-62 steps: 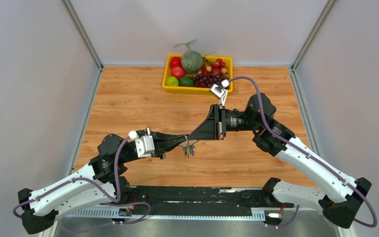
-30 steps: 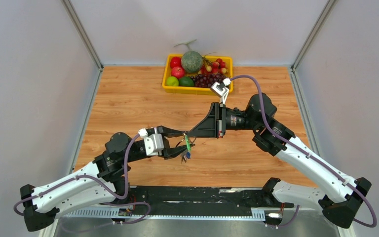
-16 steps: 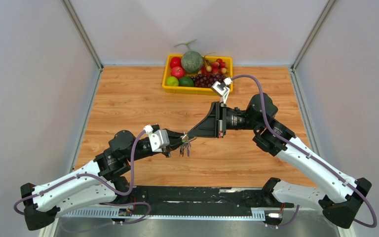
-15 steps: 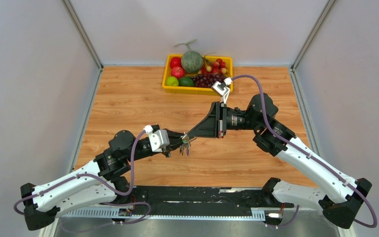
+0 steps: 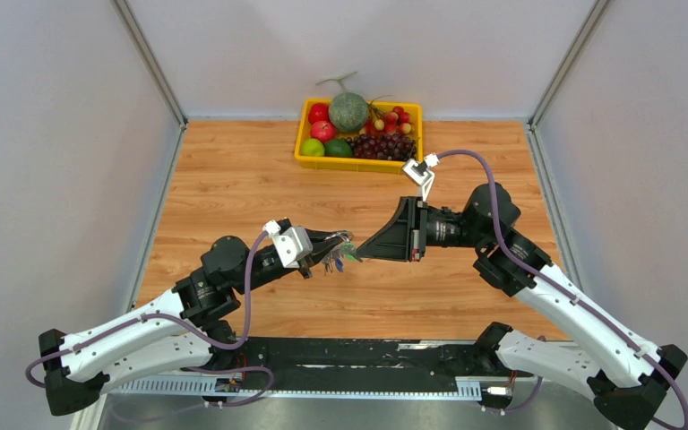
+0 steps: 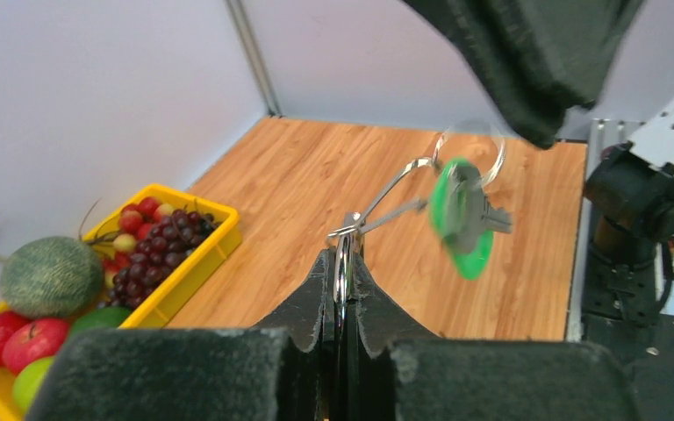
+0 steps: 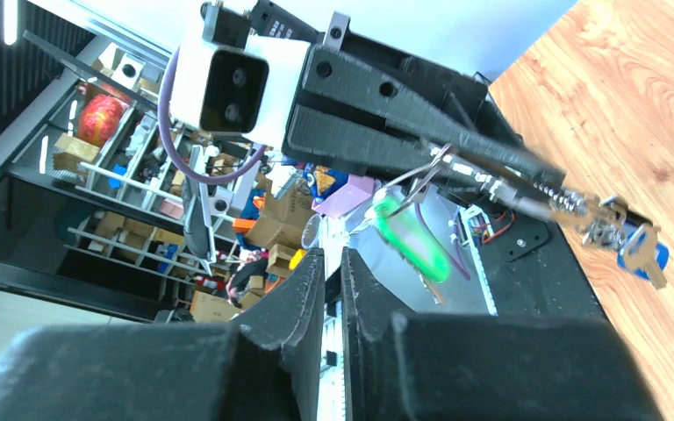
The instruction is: Put the keys on the keyring
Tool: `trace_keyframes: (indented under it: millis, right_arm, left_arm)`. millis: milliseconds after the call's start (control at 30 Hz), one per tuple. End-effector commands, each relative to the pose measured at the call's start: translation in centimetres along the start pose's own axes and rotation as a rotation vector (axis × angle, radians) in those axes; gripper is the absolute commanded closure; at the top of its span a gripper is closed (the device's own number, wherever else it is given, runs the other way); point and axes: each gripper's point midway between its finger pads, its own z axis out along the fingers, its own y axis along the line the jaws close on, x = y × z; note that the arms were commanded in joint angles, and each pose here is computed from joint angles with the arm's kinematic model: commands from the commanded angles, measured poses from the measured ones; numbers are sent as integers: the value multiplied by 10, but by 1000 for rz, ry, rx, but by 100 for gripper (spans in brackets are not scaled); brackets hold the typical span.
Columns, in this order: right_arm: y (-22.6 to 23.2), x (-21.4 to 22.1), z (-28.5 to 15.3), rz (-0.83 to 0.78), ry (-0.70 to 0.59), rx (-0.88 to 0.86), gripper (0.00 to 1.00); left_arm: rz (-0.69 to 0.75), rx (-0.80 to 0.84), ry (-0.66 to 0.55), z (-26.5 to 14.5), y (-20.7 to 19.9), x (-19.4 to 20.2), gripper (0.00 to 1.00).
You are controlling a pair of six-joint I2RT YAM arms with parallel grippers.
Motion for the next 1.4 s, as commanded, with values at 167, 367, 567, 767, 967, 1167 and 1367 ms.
trace_keyframes:
  millis: [167,367,567,767,967,1167,1367]
  right_arm:
    - [-12,15,-24,-62,4,56,42]
    - [-25,19,-30,-77,-2,99,40]
    - [-64,11,-30,-131,-30,266,39]
    - [-109,8,-38,-173,-75,434,34]
    - [-161,13,-58,-135,-125,650,34]
    - [-196,13,-84,-126,-185,844,33]
    - [-218,13,-103,-124,-225,980,30]
  left_arm:
    - [33,-135,-43,-1,28,-22,100]
    - [37,-164,-39,-1,34,-23,100]
    - [27,-200,-37,0,40,-27,100]
    - [-27,-261,30,7,51,-20,100]
    - [-63,-368,202,22,67,14,100]
    - [-49,-467,322,29,80,45,100]
    - [-45,-518,453,32,83,81,100]
